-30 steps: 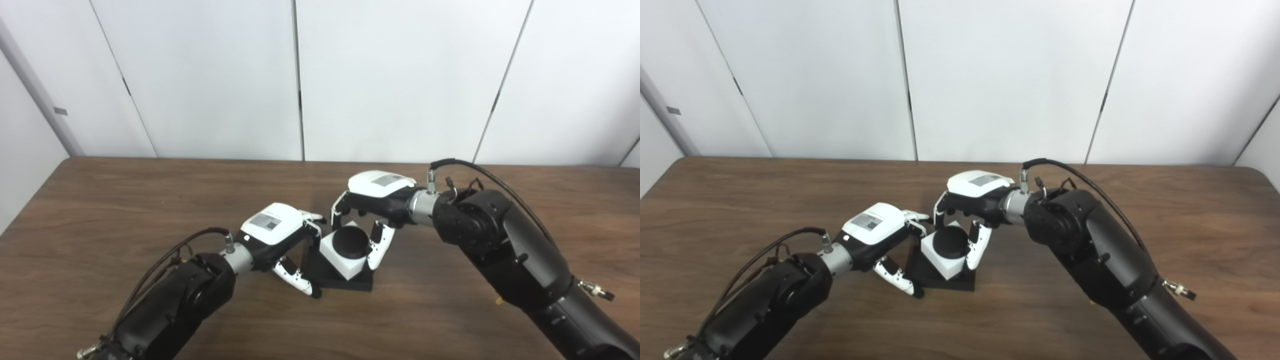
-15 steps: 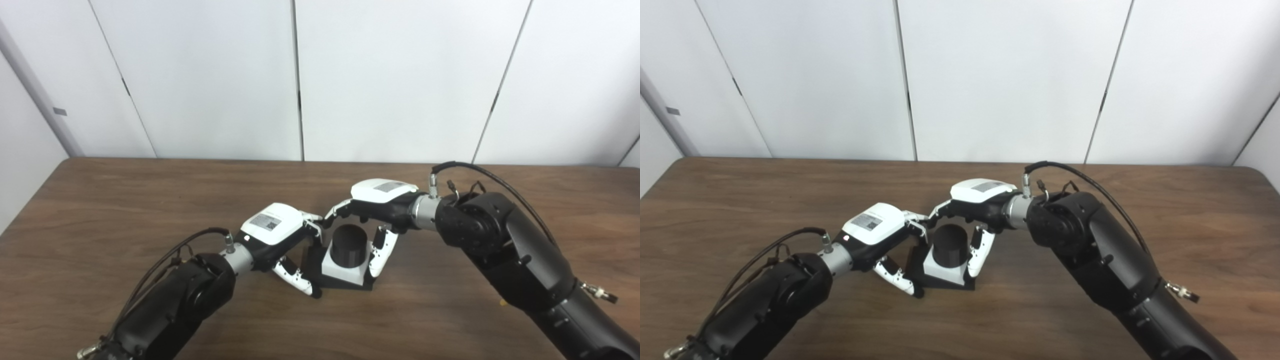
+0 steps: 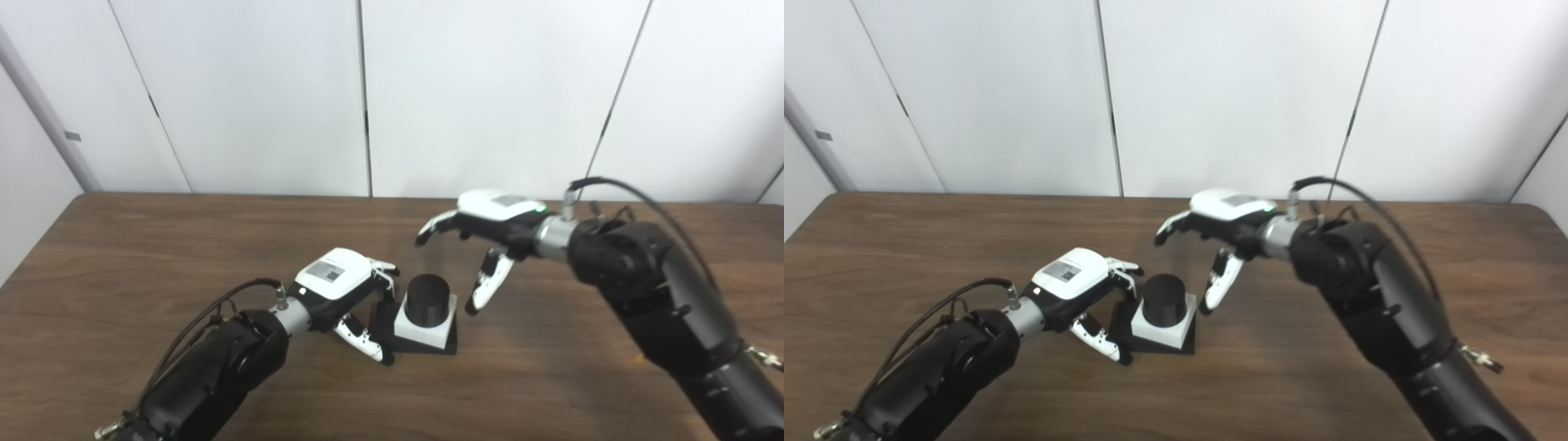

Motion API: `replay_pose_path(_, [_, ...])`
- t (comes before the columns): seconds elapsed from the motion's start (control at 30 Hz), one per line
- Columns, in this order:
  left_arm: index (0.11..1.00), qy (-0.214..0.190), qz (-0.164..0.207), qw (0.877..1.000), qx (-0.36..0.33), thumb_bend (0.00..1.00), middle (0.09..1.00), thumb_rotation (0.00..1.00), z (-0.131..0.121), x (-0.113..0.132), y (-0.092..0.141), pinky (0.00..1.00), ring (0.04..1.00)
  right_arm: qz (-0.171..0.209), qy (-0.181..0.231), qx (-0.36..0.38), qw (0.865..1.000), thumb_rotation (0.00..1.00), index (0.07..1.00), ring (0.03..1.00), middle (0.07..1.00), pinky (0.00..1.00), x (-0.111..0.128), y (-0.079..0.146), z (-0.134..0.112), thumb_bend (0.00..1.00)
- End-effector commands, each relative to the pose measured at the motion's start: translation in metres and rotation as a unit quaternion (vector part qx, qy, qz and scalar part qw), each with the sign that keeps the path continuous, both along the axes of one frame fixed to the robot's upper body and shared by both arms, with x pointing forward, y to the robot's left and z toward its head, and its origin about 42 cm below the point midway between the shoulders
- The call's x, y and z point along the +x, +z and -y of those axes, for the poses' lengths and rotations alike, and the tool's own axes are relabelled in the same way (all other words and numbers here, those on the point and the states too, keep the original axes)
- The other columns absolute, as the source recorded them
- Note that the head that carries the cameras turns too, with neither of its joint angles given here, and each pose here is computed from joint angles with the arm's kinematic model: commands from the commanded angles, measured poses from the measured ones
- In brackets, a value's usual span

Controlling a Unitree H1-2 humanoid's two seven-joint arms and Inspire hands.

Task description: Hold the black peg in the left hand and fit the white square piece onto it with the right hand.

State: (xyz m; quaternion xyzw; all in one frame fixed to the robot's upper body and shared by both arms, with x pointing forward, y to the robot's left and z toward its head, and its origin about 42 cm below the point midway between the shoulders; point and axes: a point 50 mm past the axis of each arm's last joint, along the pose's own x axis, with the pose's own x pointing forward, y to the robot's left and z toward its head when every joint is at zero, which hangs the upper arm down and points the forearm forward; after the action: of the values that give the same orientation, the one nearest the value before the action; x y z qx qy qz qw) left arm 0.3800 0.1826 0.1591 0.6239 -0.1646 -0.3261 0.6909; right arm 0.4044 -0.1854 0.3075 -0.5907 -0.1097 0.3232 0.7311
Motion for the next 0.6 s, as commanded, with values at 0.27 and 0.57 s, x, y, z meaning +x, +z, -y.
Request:
replay_pose_path(0.27, [0.487, -0.024, -0.066, 0.996, 0.062, 0.52, 0.874, 0.08, 0.004, -0.024, -0.04, 0.74, 0.856, 0.088, -0.061, 0.139, 0.984, 0.09, 0.735, 0.806, 0.814, 0.7, -0.013, 0.023, 0.071, 0.7])
replay_pose_path(0.57, [0.488, -0.02, -0.067, 0.996, 0.059, 0.52, 0.87, 0.08, 0.001, -0.023, -0.04, 0.76, 0.853, 0.107, -0.122, 0.249, 0.955, 0.02, 0.727, 0.764, 0.795, 0.63, -0.03, -0.008, 0.096, 0.66])
